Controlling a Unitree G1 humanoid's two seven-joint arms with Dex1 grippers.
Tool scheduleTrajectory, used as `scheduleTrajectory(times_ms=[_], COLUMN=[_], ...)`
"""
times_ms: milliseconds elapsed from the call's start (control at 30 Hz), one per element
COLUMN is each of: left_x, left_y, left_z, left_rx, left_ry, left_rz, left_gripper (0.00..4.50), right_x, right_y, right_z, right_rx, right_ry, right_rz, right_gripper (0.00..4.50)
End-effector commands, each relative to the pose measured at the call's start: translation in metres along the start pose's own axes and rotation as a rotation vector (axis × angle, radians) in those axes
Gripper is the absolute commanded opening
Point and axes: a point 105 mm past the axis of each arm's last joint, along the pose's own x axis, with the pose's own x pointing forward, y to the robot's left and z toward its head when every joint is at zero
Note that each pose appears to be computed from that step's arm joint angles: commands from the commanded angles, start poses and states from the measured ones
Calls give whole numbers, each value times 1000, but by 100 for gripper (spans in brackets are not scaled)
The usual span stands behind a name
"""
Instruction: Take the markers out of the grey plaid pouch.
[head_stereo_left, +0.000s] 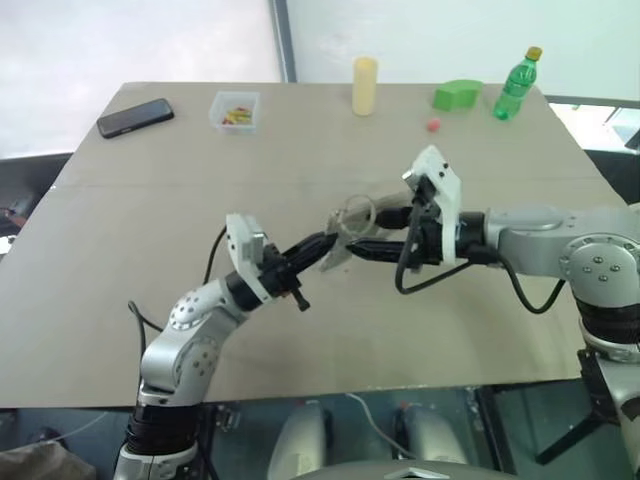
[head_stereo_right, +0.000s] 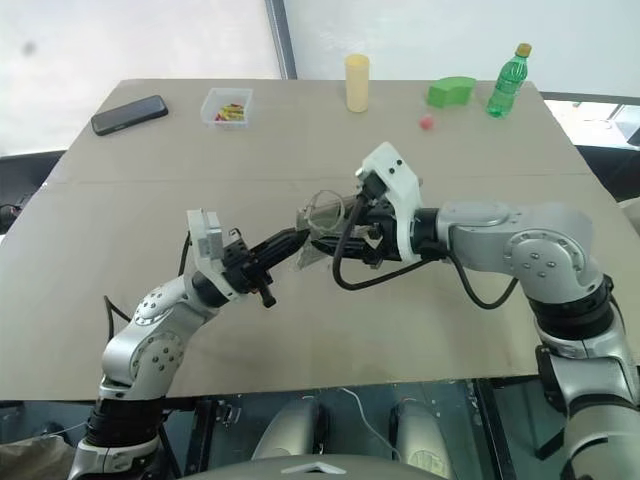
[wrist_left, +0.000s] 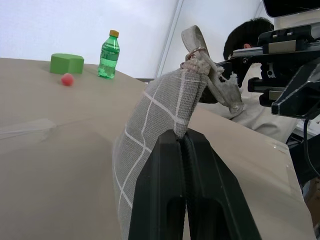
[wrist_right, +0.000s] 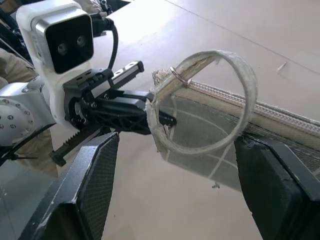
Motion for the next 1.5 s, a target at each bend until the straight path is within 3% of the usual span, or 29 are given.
scheduleTrajectory(times_ms=[33, 133, 233, 567, 767, 933, 1067, 1267, 1367, 1500], left_x=[5, 3, -1, -23, -34, -41, -42, -34, -32, -28], left_y=[-11, -12, -15, -8, -3, -1, 1, -2, -4, -5], left_z=[11, 8, 2, -14, -15, -15, -14, -10, -10, -8], left_rx=[34, 43, 54, 34, 21, 13, 13, 1, -2, -9], left_ry=[-22, -3, 28, 58, 51, 48, 42, 2, -3, -28], left_rz=[-42, -49, -75, -86, -79, -78, -74, -85, -90, -92], left_gripper=[0, 0, 0, 0, 0, 0, 0, 0, 0, 0], right_x=[-6, -10, -17, -42, -78, -104, -109, -93, -93, -100], right_y=[-1, -5, -13, -48, -107, -137, -139, -103, -95, -70], right_z=[14, 16, 14, -3, -16, -21, -22, -19, -14, -17], right_rx=[-15, -5, 15, 41, 17, -2, -44, -250, -241, -213], right_ry=[-50, -61, -56, 1, 72, 97, 113, 138, 92, 69], right_rz=[-15, -34, -75, -276, -618, -790, -794, -605, -580, -489], right_gripper=[251, 112, 2, 2, 2, 2, 2, 2, 82, 271])
